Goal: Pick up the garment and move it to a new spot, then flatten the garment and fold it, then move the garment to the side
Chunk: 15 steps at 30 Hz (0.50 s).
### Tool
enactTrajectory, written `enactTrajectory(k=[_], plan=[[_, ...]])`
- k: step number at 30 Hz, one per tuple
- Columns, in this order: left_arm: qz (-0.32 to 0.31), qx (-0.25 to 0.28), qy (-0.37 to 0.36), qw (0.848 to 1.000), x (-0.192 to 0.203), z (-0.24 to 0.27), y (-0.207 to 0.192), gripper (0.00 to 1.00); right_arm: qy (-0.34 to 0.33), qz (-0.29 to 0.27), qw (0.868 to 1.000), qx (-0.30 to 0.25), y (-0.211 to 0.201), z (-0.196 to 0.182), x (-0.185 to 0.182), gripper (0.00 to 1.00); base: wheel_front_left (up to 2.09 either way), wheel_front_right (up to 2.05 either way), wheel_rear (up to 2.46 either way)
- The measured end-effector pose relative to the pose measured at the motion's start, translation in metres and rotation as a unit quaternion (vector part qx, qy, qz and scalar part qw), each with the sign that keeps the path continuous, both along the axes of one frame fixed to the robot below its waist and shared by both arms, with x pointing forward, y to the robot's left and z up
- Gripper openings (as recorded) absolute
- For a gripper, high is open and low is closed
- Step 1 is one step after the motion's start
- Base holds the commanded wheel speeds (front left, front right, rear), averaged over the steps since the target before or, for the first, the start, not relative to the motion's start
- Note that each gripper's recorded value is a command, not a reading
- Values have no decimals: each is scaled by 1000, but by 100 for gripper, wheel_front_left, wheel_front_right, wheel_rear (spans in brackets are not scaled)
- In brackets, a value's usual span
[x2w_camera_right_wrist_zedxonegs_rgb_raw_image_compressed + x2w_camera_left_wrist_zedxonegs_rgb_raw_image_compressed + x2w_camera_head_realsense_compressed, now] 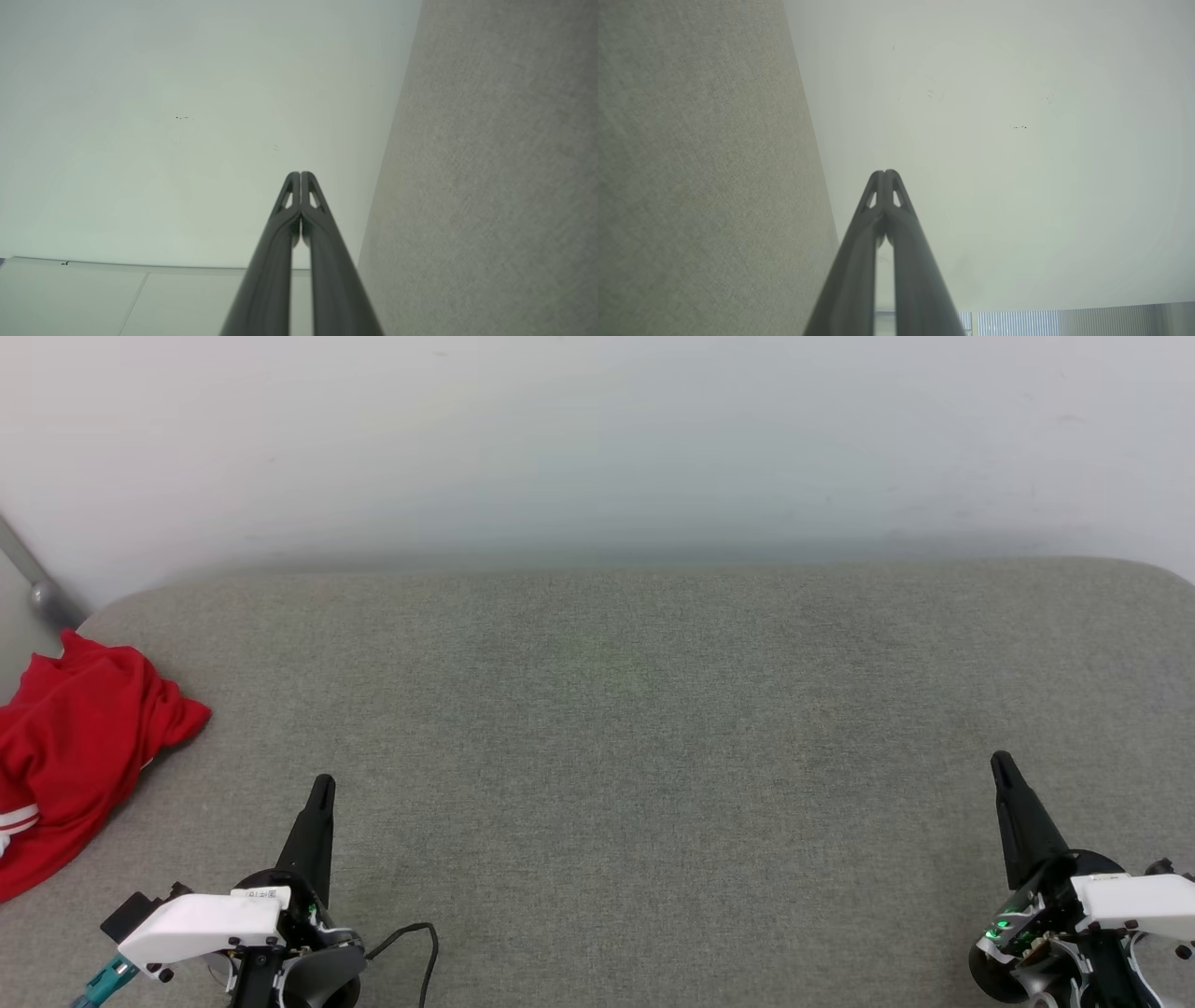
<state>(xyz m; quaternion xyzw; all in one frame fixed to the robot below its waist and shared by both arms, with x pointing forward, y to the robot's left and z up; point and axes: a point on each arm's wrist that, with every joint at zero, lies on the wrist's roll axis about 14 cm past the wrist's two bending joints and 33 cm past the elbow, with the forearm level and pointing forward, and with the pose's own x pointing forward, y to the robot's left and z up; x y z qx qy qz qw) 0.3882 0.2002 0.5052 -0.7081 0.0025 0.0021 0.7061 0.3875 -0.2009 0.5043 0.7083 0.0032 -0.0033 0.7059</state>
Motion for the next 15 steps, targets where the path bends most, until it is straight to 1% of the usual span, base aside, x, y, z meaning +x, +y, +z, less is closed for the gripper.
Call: enactTrajectory(k=[15], plan=[[0,0,0,1000,0,0,0,0,0,0,1000,0,0,0,0,0,0,0,0]])
